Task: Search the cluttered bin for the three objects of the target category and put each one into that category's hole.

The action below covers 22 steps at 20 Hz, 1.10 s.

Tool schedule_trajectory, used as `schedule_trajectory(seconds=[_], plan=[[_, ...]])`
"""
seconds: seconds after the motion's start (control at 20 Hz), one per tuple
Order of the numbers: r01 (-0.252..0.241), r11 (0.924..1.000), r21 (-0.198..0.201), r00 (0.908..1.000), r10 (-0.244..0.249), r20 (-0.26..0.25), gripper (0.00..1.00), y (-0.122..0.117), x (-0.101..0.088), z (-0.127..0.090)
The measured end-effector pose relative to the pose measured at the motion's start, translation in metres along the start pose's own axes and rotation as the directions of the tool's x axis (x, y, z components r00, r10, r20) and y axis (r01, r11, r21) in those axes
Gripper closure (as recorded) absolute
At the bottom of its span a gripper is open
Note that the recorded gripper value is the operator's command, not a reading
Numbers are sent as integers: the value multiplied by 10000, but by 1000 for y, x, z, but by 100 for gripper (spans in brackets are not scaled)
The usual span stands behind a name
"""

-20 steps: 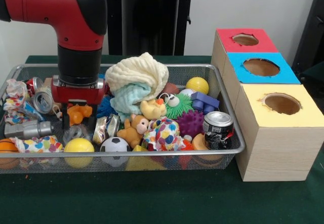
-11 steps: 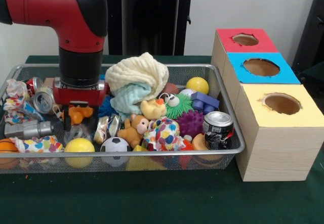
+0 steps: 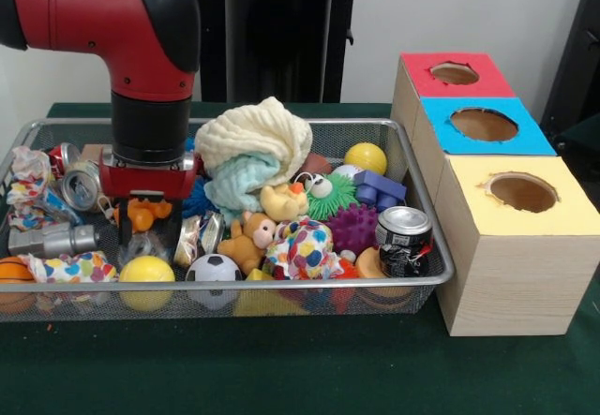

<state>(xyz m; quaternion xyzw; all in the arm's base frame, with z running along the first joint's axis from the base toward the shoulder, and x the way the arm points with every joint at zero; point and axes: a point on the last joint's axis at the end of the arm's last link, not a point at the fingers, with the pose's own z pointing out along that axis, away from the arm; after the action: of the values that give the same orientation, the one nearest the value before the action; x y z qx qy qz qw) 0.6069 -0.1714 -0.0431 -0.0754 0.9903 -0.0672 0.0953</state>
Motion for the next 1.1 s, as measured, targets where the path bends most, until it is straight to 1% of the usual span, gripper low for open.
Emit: schedule_trajectory(seconds=[0.05,1.1], plan=[[45,10000,37,10000,-45,50,100,0,0,0],[140,9998,145,9999,-141,78,100,1,1,-1]])
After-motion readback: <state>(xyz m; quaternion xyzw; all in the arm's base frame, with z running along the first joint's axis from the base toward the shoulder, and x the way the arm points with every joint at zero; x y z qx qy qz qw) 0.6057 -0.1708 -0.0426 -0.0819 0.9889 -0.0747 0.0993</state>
